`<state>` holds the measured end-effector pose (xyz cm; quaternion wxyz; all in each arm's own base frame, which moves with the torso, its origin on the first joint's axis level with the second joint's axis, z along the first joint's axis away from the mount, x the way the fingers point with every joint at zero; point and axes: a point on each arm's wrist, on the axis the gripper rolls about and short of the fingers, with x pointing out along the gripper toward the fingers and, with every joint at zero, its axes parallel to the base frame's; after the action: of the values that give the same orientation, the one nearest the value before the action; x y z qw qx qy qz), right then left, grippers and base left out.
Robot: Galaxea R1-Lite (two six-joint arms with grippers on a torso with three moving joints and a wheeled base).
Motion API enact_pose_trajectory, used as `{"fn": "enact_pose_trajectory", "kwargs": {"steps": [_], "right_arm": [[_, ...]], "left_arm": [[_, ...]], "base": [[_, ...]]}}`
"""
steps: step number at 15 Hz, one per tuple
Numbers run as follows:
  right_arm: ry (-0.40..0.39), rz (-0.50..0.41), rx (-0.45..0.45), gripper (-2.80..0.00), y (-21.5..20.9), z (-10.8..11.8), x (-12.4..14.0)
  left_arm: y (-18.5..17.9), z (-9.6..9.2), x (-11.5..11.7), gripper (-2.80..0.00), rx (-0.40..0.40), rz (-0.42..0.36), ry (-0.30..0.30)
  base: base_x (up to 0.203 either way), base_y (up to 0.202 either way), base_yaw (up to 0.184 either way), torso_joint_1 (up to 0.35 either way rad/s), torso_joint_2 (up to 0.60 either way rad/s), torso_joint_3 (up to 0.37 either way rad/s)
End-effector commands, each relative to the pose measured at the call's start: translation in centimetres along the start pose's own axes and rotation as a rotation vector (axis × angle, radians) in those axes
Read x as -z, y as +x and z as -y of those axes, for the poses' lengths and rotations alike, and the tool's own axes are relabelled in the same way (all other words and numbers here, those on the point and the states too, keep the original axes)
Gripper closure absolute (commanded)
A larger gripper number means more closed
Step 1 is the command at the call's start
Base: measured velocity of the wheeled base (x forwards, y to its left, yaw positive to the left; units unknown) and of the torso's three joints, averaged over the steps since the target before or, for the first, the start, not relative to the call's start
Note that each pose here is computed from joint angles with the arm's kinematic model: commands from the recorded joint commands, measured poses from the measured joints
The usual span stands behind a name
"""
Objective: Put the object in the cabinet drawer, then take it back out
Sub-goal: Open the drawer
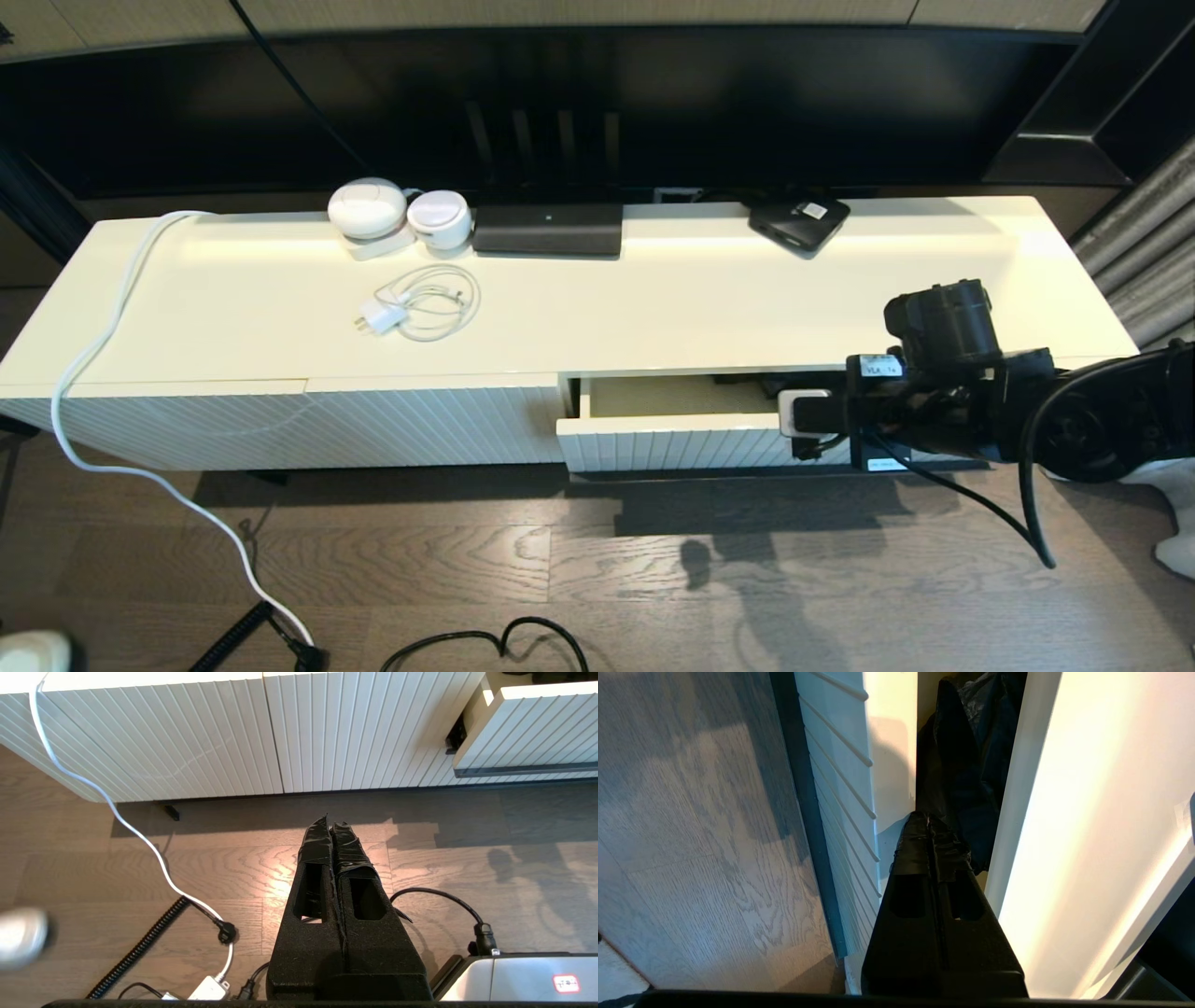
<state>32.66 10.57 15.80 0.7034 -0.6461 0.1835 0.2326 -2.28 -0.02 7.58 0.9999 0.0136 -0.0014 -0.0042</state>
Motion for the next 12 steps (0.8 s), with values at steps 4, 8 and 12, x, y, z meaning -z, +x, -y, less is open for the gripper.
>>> {"fn": "enact_pose_trajectory", "kwargs": {"steps": [4,8,12], "right_arm": [[-0.016,-0.004,-0.029,0.0,0.2,-0.5,-0.1],[-0.025,-0.006,-0.054,0.0,-0.2,-0.9,-0.1],[-0.033,-0.015,-0.1,0.0,-1.3,-1.3,0.1]], "left_arm": [[0.0,0.0,0.0,0.0,-0.001,-0.003,0.0],[0.0,0.0,0.0,0.0,0.001,-0.003,0.0],[0.0,0.0,0.0,0.0,0.001,-0.003,0.0]], "base": [[0.0,0.0,0.0,0.0,0.0,0.0],[0.0,0.0,0.0,0.0,0.0,0.0],[0.0,0.0,0.0,0.0,0.0,0.0]]}}
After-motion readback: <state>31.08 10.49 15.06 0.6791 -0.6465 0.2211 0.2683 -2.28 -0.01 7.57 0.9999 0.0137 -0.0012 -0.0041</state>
